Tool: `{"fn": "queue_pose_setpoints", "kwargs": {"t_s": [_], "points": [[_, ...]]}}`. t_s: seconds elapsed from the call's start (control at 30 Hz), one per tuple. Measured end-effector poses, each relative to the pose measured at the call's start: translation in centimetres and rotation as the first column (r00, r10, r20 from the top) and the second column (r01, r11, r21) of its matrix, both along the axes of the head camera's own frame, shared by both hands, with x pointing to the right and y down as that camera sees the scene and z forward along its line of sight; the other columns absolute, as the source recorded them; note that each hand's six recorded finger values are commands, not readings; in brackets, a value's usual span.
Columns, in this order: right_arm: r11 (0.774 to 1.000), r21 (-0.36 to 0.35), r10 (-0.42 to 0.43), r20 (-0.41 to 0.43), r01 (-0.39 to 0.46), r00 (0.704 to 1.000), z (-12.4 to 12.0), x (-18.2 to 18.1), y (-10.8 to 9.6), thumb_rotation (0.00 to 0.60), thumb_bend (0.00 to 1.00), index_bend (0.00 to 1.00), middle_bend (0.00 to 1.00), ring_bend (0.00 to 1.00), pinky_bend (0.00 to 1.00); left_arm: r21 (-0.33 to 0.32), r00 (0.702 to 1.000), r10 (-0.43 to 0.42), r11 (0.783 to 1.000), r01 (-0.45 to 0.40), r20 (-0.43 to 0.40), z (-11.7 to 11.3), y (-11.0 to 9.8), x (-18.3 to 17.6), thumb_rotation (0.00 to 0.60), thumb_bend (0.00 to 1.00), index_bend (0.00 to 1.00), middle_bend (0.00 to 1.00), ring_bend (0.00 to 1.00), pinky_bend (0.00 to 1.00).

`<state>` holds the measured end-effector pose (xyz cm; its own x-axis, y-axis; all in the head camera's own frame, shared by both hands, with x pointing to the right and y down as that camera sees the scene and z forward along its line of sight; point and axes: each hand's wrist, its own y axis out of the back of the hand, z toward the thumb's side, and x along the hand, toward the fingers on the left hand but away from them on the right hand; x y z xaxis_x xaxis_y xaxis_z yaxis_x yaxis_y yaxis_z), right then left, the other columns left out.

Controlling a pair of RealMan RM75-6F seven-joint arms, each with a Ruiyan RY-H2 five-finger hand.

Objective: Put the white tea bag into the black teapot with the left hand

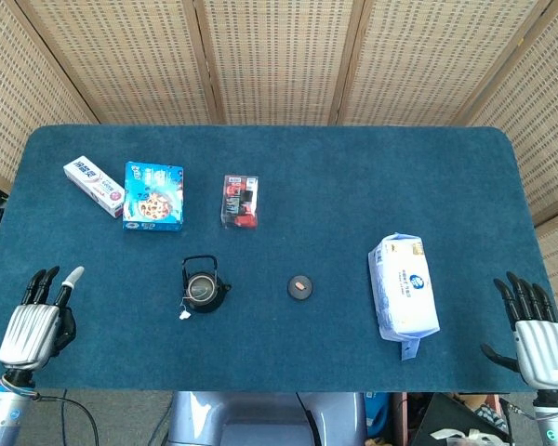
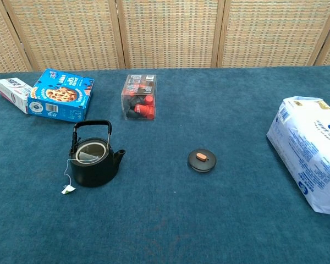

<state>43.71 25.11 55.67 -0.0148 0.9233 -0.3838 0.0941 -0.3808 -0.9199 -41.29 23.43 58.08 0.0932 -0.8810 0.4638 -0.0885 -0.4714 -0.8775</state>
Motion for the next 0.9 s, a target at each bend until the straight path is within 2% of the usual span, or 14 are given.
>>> {"fn": "queue_pose_setpoints", "kwargs": {"t_s": [0.27, 0.5, 0.9], "points": [[1.0, 0.0, 0.002, -0.002, -0.002, 1.0, -0.06, 0.0, 0.1, 0.6, 0.0, 0.0, 0.0, 0.0, 0.0, -0.023, 1.0, 0.013, 1.0, -0.013, 0.018, 0.07, 0.09, 0.02, 0.6, 0.18, 0.0, 0.0, 0.0, 0.0], [1.0, 0.007, -0.002, -0.001, 0.002, 1.0, -0.14, -0.12, 0.03, 0.6, 0.0, 0.0, 0.0, 0.0, 0.0, -0.006, 1.0, 0.015, 1.0, -0.015, 0.003, -0.38, 0.12, 0.24, 0.6, 0.14, 0.0, 0.0, 0.0, 0.0], [1.0, 0.016, -0.007, 0.003, 0.007, 1.0, -0.27, -0.14, 0.02, 0.6, 0.0, 0.0, 0.0, 0.0, 0.0, 0.02, 0.999, 0.046, 0.999, -0.045, -0.007, -0.79, 0.54, 0.44, 0.6, 0.13, 0.0, 0.0, 0.0, 0.0]]}}
